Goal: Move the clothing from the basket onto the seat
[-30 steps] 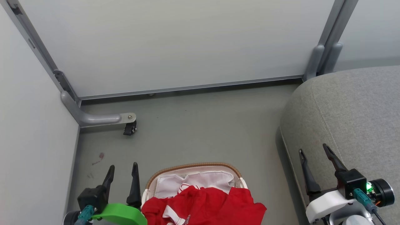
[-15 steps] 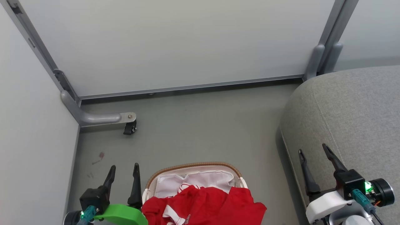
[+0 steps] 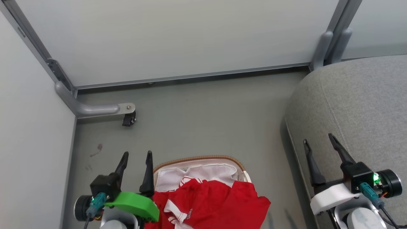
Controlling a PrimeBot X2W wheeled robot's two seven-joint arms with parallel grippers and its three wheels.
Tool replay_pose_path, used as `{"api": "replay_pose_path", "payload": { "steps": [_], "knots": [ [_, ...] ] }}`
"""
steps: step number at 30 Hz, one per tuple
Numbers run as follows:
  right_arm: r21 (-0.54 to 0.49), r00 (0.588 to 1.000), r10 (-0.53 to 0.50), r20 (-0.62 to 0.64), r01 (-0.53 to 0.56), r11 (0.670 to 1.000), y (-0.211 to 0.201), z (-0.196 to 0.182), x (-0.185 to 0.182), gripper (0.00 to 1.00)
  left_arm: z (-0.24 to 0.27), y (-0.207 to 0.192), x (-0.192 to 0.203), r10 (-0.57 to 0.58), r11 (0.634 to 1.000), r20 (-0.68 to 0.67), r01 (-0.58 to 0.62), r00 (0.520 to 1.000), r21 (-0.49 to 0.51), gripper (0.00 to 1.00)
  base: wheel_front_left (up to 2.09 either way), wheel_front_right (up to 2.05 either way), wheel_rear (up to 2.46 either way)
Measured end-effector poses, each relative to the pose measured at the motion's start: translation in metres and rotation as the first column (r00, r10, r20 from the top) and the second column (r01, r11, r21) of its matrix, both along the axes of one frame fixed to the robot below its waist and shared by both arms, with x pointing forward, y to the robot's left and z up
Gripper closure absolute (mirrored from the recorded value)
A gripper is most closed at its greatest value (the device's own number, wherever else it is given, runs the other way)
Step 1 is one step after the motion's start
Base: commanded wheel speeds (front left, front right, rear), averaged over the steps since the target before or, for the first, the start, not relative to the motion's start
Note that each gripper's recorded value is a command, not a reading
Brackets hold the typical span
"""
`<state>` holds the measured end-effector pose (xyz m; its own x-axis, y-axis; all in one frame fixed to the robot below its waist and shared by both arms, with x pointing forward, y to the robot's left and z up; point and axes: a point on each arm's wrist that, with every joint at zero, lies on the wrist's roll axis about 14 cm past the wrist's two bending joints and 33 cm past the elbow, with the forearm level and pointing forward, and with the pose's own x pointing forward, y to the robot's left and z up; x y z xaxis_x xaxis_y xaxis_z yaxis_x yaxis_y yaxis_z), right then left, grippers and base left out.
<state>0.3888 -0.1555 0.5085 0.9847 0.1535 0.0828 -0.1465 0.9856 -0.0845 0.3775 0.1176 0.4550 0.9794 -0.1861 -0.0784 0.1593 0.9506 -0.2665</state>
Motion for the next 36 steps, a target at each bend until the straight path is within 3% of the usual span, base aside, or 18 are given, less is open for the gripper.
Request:
{"api": "replay_pose_path", "payload": {
  "steps": [9,19,27,31,36],
  "knots": [
    [0.002,1.0,-0.015,0.01,0.015,1.0,-0.005,-0.002,0.039,0.0,-0.026,-0.048,0.045,-0.171,0.983,-0.067,0.175,0.983,0.053,0.0,0.0,0.0,0.0],
    [0.037,0.999,-0.043,-0.031,0.044,0.998,-0.016,-0.033,0.085,0.0,-0.116,-0.085,0.079,-0.313,0.926,-0.291,0.359,0.904,0.119,0.0,0.0,0.0,0.0],
    [0.054,0.987,-0.089,-0.136,0.097,0.994,-0.034,-0.084,0.1,0.0,-0.213,-0.102,0.06,-0.382,0.842,-0.556,0.526,0.738,0.119,0.0,0.0,0.0,0.0],
    [0.059,0.976,-0.107,-0.189,0.12,0.991,-0.042,-0.107,0.1,0.0,-0.25,-0.105,0.045,-0.401,0.798,-0.647,0.594,0.649,0.103,0.0,0.0,0.0,0.0],
    [0.046,0.961,-0.131,-0.243,0.147,0.988,-0.052,-0.13,0.097,0.0,-0.283,-0.112,0.028,-0.418,0.767,-0.714,0.639,0.561,0.054,0.0,0.0,0.0,0.0]
  ]
}}
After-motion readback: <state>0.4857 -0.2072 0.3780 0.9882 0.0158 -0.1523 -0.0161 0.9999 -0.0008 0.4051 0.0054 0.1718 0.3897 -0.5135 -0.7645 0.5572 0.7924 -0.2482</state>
